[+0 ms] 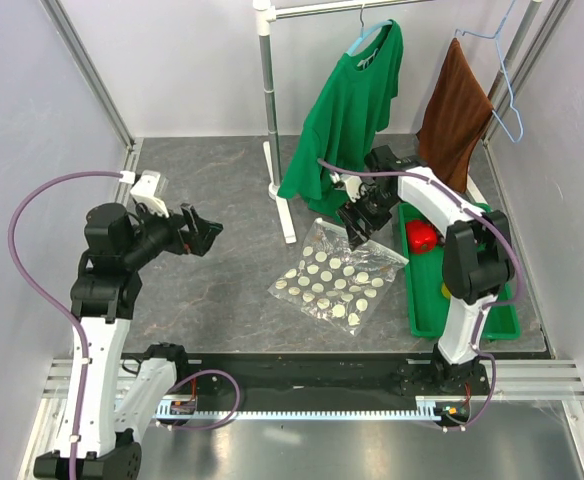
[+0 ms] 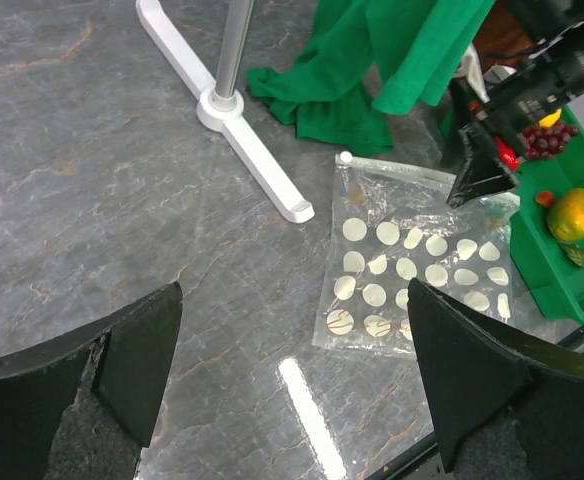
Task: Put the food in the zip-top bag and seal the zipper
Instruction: Open the zipper of the food storage bag at the center of the board.
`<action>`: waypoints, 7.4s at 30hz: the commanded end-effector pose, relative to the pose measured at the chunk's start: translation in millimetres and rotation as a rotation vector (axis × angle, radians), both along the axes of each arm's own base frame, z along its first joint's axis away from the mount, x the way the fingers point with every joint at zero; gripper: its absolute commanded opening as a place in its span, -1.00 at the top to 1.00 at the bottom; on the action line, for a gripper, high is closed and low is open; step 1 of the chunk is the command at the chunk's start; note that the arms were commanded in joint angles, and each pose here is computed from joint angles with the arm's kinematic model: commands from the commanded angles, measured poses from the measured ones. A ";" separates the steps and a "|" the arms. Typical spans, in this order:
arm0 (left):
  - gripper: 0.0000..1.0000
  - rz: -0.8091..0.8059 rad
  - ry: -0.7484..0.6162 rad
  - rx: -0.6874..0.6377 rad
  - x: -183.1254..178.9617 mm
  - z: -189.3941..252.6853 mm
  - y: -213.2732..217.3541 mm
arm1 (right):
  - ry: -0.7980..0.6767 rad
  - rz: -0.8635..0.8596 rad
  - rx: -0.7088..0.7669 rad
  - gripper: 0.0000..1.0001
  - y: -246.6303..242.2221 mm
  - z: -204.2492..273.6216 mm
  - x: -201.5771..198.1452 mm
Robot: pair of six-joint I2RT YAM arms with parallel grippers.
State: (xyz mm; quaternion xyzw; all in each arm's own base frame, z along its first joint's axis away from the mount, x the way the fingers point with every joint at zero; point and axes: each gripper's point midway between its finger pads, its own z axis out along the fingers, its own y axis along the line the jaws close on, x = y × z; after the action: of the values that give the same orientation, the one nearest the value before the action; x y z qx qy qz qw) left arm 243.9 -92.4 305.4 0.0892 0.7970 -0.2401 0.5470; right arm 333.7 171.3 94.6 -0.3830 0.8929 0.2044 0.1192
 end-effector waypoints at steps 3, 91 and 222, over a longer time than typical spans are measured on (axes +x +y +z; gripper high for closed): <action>-1.00 -0.063 -0.062 -0.015 5.1 12.0 -8.8 | 0.024 0.044 0.003 -0.50 2.0 -11.7 4.8; -0.33 -0.724 0.331 0.395 -48.8 -79.9 -175.7 | -1.163 1.304 0.169 1.00 131.4 162.8 -144.3; 0.96 -0.079 0.726 -0.115 17.9 -106.5 -145.6 | -0.494 -0.116 0.131 -0.84 -22.5 142.5 -74.5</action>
State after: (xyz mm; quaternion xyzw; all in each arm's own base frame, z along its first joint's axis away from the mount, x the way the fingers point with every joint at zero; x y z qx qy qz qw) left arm 260.5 -228.4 199.7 -0.0038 0.9237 -0.3018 0.2361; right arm 285.9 175.2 205.3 -0.2540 0.8729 0.2096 0.3599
